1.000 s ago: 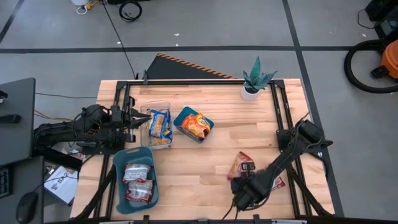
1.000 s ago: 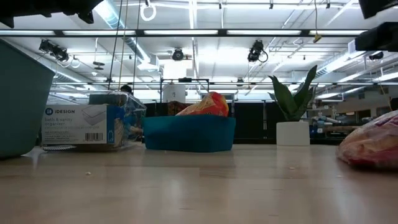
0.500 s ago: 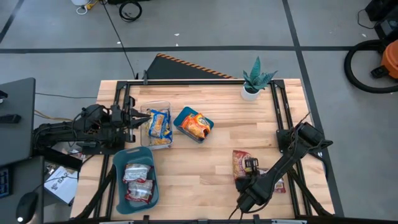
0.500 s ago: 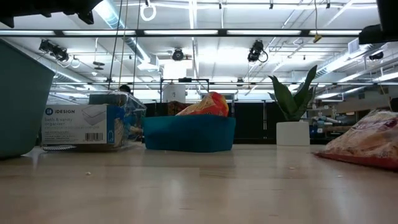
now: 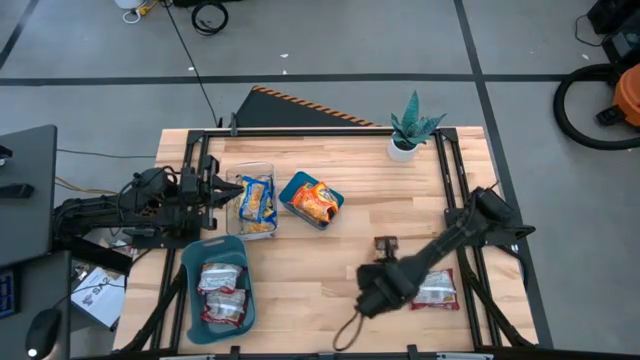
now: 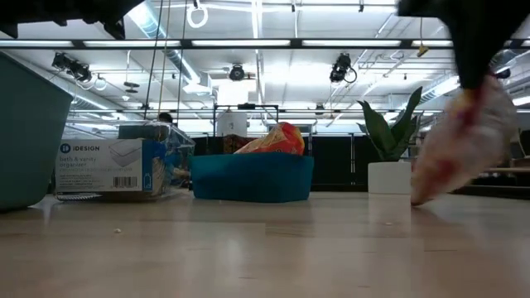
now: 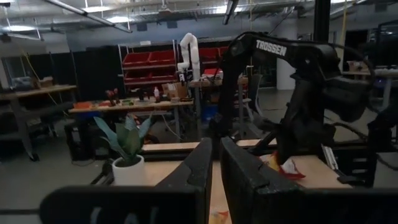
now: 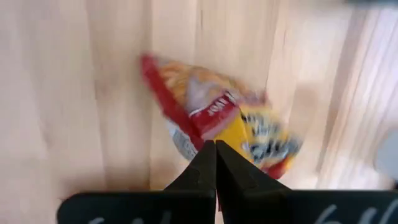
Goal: Sort Maruchan noodles
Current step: Put the left red noodle pack into the blue bin
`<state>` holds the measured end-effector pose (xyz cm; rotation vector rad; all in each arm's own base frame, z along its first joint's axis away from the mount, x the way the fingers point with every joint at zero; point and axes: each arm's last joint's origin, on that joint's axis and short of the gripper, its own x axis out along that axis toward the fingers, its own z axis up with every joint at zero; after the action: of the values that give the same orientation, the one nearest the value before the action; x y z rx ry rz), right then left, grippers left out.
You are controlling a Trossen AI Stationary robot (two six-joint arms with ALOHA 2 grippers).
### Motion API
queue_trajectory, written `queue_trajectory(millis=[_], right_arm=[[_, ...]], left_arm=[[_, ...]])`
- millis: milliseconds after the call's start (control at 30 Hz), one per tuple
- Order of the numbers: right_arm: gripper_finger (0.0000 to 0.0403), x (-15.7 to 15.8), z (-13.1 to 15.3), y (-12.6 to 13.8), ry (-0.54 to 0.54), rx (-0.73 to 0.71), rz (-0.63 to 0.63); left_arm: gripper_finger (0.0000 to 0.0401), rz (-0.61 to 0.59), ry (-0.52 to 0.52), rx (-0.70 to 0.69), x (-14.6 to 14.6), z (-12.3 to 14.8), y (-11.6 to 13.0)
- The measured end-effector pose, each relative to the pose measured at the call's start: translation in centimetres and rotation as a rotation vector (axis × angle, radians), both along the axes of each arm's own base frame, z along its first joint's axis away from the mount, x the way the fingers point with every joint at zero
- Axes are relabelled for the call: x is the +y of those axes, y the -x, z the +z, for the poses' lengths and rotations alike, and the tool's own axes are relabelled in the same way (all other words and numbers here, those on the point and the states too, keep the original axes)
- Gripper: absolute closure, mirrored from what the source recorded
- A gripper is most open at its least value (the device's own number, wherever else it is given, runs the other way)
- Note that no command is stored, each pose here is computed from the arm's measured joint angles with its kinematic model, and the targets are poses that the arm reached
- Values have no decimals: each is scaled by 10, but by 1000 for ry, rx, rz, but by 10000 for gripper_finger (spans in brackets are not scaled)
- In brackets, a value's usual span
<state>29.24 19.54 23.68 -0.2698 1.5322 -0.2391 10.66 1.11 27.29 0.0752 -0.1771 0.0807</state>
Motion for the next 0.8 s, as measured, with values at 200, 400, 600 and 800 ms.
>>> queue_trajectory(millis=[200, 400, 600, 800], right_arm=[[401, -18, 38, -37, -68, -168, 78], [401, -43, 65, -68, -122, -335, 114], [401, -66, 72, -92, -157, -452, 164], [401, -89, 81, -115, -231, -604, 223]], left_arm=[[365, -5, 30, 0, 0, 0, 0], [365, -34, 190, 19, 0, -3, -1], [365, -43, 249, 70, 0, -8, -1], [365, -111, 304, 116, -2, -12, -1]])
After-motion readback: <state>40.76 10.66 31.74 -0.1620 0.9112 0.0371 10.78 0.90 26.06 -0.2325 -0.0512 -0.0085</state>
